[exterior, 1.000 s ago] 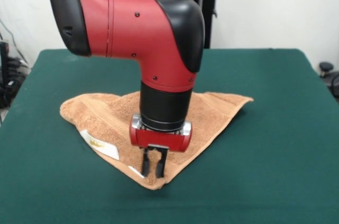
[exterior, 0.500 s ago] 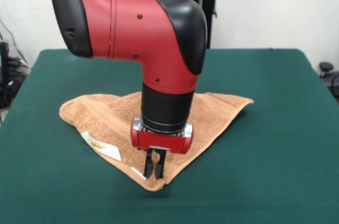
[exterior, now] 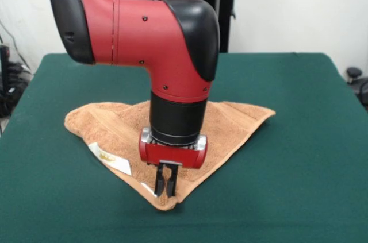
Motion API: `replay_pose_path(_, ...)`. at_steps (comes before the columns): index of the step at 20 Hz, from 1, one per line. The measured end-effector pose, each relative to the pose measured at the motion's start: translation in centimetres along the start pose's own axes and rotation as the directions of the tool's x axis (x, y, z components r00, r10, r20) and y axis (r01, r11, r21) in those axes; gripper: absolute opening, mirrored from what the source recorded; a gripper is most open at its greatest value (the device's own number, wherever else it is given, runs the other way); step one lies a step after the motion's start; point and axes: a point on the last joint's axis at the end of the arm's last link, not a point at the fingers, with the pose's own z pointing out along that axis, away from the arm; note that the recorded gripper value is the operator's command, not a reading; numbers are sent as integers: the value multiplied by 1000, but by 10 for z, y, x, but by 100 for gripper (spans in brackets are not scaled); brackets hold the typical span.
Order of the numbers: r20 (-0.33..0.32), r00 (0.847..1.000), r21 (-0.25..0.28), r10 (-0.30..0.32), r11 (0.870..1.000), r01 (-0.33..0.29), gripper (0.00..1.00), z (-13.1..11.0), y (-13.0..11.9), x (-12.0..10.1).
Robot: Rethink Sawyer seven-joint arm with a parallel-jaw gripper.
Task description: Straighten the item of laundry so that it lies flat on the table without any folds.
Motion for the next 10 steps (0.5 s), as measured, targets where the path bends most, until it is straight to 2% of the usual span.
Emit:
replay_pose_path(4, 108, 994, 1, -35, 999, 35, 0, 4, 4, -5)
replay_pose_path(9, 248, 966, -23, -71, 997, 79, 0, 8, 17, -8)
replay_pose_path(10, 290, 954, -37, -77, 995, 91, 0, 9, 22, -6)
